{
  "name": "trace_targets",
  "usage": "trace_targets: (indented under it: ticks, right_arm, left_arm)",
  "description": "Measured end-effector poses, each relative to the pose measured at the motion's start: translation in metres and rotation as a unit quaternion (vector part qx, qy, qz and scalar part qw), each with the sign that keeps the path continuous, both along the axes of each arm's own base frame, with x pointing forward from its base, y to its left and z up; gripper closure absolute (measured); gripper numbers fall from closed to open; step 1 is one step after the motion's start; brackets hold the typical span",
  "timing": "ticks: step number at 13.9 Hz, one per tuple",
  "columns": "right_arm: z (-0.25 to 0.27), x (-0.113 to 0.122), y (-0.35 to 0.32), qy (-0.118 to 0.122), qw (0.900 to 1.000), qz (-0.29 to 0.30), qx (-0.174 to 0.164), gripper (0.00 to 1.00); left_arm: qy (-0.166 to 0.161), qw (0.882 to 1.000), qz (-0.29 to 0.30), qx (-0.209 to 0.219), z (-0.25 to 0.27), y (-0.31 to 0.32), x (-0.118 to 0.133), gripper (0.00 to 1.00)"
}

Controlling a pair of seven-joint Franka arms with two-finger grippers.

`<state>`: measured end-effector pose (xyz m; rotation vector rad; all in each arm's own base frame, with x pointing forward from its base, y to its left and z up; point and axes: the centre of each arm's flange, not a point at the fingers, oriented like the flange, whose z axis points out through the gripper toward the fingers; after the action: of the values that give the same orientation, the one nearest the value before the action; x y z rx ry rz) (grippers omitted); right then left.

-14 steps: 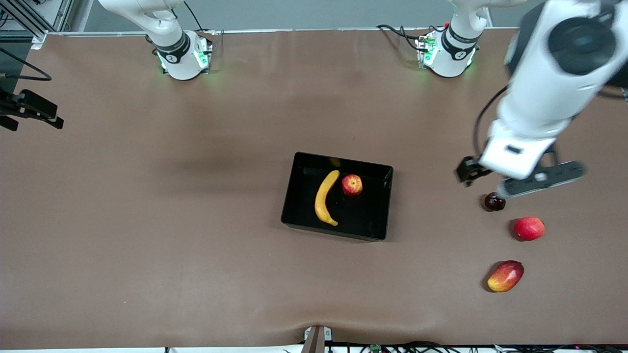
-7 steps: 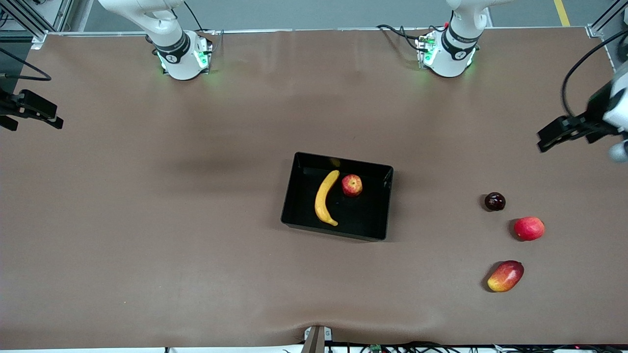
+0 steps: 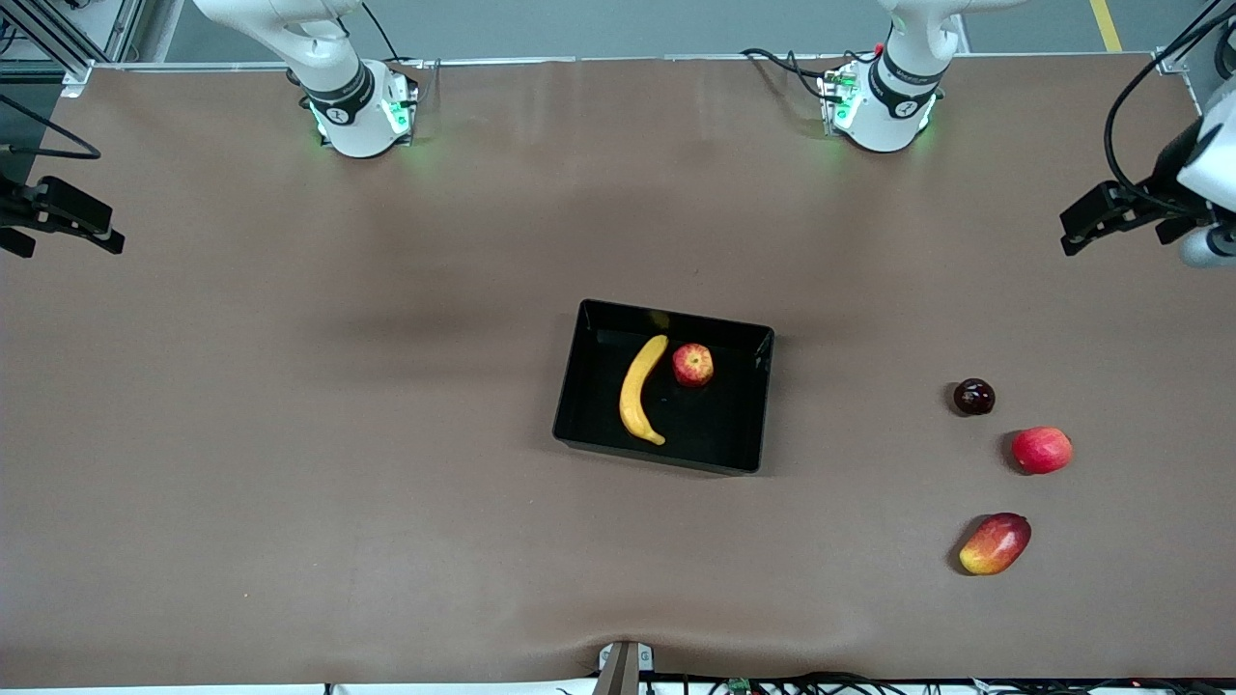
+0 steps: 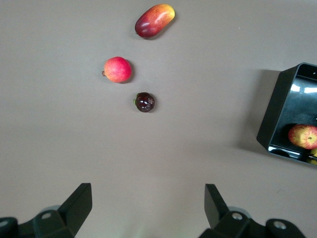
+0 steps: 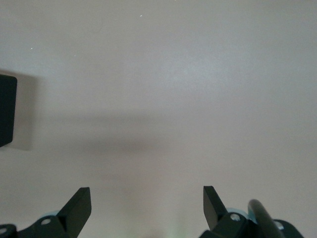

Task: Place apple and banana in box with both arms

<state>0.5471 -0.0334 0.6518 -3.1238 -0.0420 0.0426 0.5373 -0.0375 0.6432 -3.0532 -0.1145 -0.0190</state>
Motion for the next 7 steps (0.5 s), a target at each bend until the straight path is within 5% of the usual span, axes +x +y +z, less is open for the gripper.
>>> trace_targets:
  ticks: [7]
  right_arm:
    - [0.0, 0.0, -0.0003, 0.0, 1.0, 0.0, 0.0, 0.0]
  left_arm:
    - [0.002, 1.0, 0.004, -0.021, -0.0089, 0.0051, -0.005, 0.0]
